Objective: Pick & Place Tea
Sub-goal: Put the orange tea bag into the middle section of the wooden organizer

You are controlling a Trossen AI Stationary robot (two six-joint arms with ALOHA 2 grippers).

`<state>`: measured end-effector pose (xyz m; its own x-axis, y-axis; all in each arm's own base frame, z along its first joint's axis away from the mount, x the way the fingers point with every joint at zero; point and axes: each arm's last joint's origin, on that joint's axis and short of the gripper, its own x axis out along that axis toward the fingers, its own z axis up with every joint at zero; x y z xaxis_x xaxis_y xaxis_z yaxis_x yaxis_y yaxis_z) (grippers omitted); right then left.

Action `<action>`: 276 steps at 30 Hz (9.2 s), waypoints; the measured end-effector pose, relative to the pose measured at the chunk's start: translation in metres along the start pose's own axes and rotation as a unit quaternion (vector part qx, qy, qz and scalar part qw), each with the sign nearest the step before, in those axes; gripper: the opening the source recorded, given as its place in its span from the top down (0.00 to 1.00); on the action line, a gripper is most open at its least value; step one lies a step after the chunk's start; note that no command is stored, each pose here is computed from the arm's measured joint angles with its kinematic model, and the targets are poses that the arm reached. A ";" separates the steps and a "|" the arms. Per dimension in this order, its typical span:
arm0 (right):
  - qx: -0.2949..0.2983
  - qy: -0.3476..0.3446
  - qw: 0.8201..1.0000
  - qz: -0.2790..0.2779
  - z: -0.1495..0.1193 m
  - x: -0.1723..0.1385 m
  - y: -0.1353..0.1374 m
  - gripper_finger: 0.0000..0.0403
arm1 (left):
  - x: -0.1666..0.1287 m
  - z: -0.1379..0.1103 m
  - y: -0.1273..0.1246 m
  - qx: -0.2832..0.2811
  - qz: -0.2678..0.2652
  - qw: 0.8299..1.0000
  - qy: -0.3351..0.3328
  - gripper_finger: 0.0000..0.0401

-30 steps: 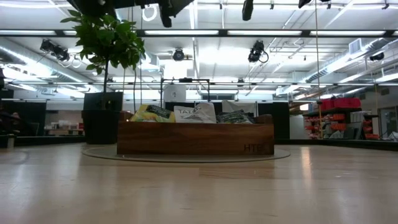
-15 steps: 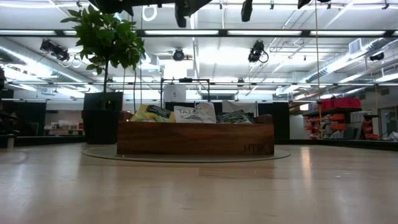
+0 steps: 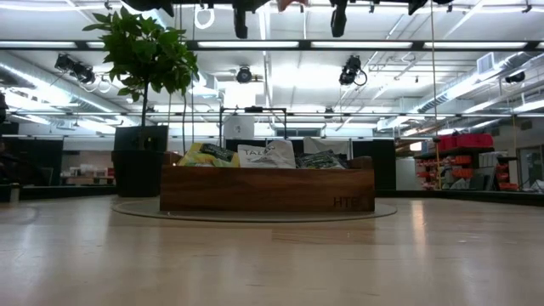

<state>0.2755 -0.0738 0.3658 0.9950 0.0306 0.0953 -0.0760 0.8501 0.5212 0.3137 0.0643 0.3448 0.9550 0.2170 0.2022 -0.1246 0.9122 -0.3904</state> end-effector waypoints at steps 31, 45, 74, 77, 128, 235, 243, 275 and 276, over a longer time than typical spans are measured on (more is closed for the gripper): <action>-0.122 0.250 0.960 0.012 0.028 0.004 0.017 0.57 | -0.036 -0.055 -0.020 0.027 0.026 0.984 0.175 0.99; -0.136 0.416 0.897 0.057 0.000 0.064 0.024 0.46 | -0.045 -0.070 -0.054 0.048 0.051 0.983 0.171 0.99; -0.200 0.447 0.872 0.018 -0.034 0.089 0.037 0.72 | -0.053 -0.078 -0.070 0.064 0.072 0.980 0.172 0.99; -0.200 0.447 0.872 0.018 -0.034 0.089 0.037 0.77 | -0.053 -0.079 -0.070 0.065 0.071 0.980 0.175 0.99; -0.125 0.546 0.824 0.079 -0.112 0.126 -0.006 1.00 | -0.104 -0.025 -0.065 0.109 0.150 0.967 0.173 0.89; -0.277 0.441 0.825 -0.219 -0.185 0.081 0.061 1.00 | -0.105 -0.026 -0.062 0.062 0.195 0.967 0.153 0.89; -0.261 0.428 0.832 -0.240 -0.181 0.083 0.045 1.00 | -0.105 -0.026 -0.062 0.071 0.195 0.966 0.154 0.89; -0.268 0.453 0.826 -0.202 -0.188 0.086 0.041 1.00 | -0.105 -0.026 -0.062 0.072 0.195 0.966 0.154 0.89; -0.267 0.455 0.826 -0.200 -0.189 0.087 0.041 1.00 | -0.105 -0.026 -0.062 0.072 0.195 0.966 0.154 0.89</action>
<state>0.3711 0.0629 0.2352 0.5892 -0.1332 -0.7969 0.0686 0.9910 -0.1149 0.2277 -0.0241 0.3248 0.8600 0.4602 -0.2203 -0.5057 0.8261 -0.2486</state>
